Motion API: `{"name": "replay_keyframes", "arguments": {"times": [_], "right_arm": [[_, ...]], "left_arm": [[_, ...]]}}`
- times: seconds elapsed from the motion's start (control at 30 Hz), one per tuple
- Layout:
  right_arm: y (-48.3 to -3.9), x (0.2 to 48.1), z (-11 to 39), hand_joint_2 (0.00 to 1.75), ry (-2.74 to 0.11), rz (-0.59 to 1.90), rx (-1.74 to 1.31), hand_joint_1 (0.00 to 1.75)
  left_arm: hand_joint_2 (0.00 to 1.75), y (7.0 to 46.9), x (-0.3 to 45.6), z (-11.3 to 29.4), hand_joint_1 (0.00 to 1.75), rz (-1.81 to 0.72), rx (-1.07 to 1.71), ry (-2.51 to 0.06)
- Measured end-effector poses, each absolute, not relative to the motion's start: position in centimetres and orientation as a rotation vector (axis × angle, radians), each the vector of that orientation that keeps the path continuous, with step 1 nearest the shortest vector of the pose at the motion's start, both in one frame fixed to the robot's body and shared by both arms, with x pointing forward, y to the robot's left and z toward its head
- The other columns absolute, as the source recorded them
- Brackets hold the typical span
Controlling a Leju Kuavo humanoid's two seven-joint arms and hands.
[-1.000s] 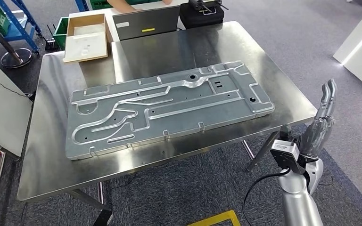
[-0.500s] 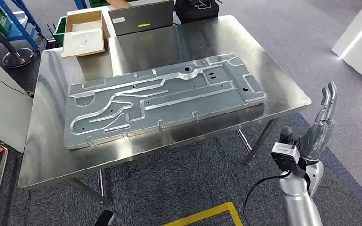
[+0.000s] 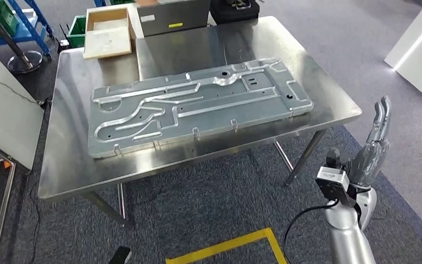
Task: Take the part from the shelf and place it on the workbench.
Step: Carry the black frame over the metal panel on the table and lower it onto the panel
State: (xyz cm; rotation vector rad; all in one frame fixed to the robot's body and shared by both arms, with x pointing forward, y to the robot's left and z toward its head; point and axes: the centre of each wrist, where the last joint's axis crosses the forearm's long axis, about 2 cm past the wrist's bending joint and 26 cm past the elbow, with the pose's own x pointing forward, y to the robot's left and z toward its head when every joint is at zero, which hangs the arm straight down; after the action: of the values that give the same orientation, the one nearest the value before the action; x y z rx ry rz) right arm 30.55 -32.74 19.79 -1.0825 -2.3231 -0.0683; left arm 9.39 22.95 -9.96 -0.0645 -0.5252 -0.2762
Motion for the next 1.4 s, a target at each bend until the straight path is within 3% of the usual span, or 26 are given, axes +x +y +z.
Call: {"name": "replay_keyframes", "arguments": {"times": [1.4], "right_arm": [[-32.95,30.13,19.24,0.00,-2.312,-0.064,-1.080,0.00]], "left_arm": [[0.00,22.82,9.35,-9.95,0.00,-0.276,-0.068,-0.527]]}}
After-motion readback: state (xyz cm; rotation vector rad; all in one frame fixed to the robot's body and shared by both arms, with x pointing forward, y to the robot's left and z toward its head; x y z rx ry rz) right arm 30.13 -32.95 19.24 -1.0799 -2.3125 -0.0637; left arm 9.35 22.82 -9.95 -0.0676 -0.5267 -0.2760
